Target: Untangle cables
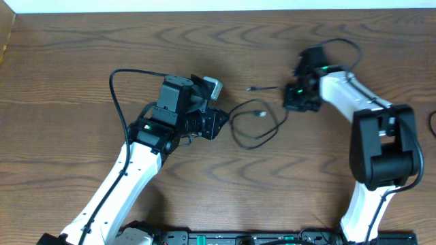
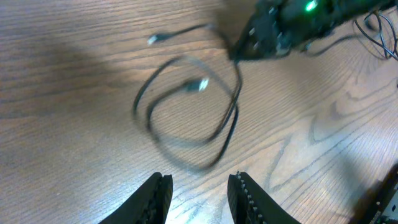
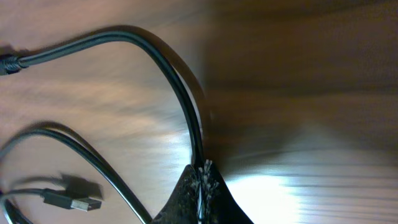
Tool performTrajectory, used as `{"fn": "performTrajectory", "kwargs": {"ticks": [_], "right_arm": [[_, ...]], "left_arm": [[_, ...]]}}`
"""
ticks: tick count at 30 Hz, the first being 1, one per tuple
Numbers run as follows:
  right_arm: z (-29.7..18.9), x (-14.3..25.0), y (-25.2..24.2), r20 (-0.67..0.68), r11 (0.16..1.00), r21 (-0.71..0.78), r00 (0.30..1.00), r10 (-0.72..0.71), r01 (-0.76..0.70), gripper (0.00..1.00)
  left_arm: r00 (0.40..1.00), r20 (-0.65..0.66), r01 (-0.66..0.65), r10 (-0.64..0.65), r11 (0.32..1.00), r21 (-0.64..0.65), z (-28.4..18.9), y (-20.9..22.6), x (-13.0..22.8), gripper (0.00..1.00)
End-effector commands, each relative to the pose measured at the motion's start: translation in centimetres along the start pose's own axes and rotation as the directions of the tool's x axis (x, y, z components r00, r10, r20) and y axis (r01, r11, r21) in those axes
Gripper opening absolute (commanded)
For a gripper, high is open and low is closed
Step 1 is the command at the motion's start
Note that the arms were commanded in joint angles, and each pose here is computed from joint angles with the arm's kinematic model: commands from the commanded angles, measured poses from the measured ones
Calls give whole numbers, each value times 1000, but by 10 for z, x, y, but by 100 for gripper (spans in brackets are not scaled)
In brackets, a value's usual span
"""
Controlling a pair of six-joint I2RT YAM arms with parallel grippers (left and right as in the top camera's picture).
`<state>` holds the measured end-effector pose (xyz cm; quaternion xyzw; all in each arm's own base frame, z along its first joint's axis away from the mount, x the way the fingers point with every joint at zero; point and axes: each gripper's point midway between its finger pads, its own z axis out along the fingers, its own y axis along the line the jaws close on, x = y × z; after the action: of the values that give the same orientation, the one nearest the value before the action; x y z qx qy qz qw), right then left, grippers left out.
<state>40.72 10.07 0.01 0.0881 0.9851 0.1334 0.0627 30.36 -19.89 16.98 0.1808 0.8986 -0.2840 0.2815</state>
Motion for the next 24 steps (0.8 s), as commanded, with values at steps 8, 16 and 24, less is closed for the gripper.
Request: {"fn": "performTrajectory", "kwargs": {"ticks": [8,16,24], "right_arm": [[-24,-13,-39,-70,995,23,993,-93,95,1],[-44,-18,-7,-31,980,11,980,-199,199,1],[-111,-28,26,75,964,-12,962,-264,265,1]], "left_arm": [[1000,8,5,-4,999,-39,-7,5,-4,35],[1000,5,8,-8,998,-65,-7,9,-3,35],[1000,-3,12,-12,998,-67,-7,10,-1,35]]}}
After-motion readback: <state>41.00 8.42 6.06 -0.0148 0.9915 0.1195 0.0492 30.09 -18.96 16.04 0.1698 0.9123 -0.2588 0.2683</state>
